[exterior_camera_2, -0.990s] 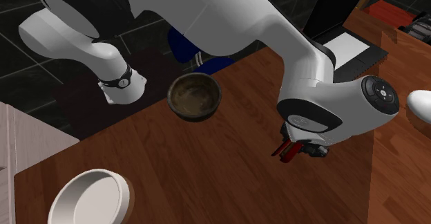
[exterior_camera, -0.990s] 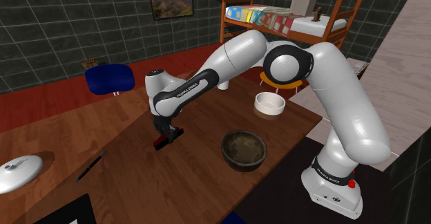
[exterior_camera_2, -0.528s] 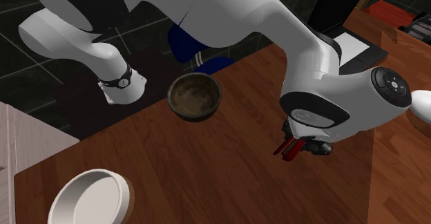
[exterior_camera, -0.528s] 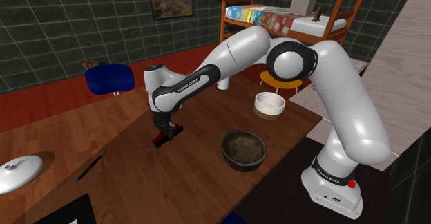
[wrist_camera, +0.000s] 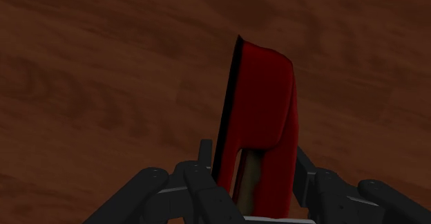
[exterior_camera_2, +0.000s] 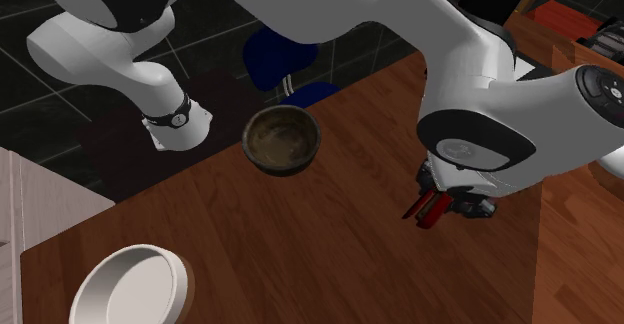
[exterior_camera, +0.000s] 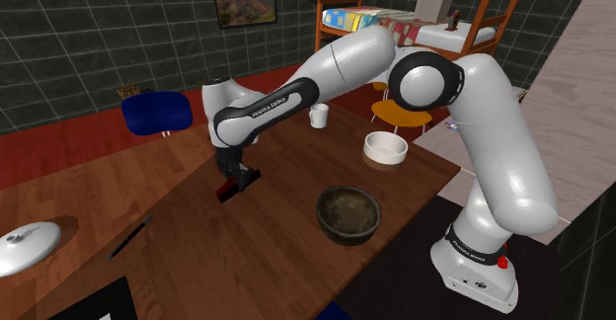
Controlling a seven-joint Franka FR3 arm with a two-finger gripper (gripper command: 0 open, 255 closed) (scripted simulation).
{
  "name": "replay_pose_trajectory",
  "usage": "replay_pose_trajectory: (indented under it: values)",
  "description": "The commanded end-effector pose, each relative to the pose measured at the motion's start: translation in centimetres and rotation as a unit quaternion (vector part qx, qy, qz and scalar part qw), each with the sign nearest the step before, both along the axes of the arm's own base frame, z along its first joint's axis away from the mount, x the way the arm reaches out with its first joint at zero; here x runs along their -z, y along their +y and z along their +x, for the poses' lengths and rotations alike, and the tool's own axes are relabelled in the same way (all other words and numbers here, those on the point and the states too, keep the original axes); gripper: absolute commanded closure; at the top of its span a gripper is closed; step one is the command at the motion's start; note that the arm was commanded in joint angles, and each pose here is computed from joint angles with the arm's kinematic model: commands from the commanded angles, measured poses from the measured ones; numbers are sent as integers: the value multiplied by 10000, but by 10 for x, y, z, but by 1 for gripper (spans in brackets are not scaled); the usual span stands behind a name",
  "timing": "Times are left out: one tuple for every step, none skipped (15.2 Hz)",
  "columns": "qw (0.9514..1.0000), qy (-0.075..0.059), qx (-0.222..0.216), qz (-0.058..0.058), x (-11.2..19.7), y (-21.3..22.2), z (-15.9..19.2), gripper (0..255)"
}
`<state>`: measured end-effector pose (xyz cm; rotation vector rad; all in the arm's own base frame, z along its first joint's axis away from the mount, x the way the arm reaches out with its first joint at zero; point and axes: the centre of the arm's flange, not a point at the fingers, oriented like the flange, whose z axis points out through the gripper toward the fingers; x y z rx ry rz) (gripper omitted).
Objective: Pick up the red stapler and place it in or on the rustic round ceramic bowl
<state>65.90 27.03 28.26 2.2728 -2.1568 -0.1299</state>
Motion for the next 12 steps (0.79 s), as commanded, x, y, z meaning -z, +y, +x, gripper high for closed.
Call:
replay_pose_trajectory:
  values:
    - [10000, 0, -1, 0, -11, 0, 0, 255]
    - [10000, 0, -1, 0, -16, 0, 0, 255]
    - [10000, 0, -1, 0, -21, 0, 0, 255]
    - [10000, 0, -1, 0, -27, 0, 0, 255]
    - [10000, 0, -1, 0, -32, 0, 0, 255]
    - [10000, 0, -1, 0, -37, 0, 0, 255]
    - [10000, 0, -1, 0, -42, 0, 0, 255]
    - [10000, 0, -1, 0, -48, 0, 0, 255]
    - [10000, 0, -1, 0, -53, 0, 0, 255]
    - [10000, 0, -1, 0, -58, 0, 0, 255]
    - [10000, 0, -1, 0, -64, 0, 0, 255]
    - [10000, 0, -1, 0, -69, 0, 0, 255]
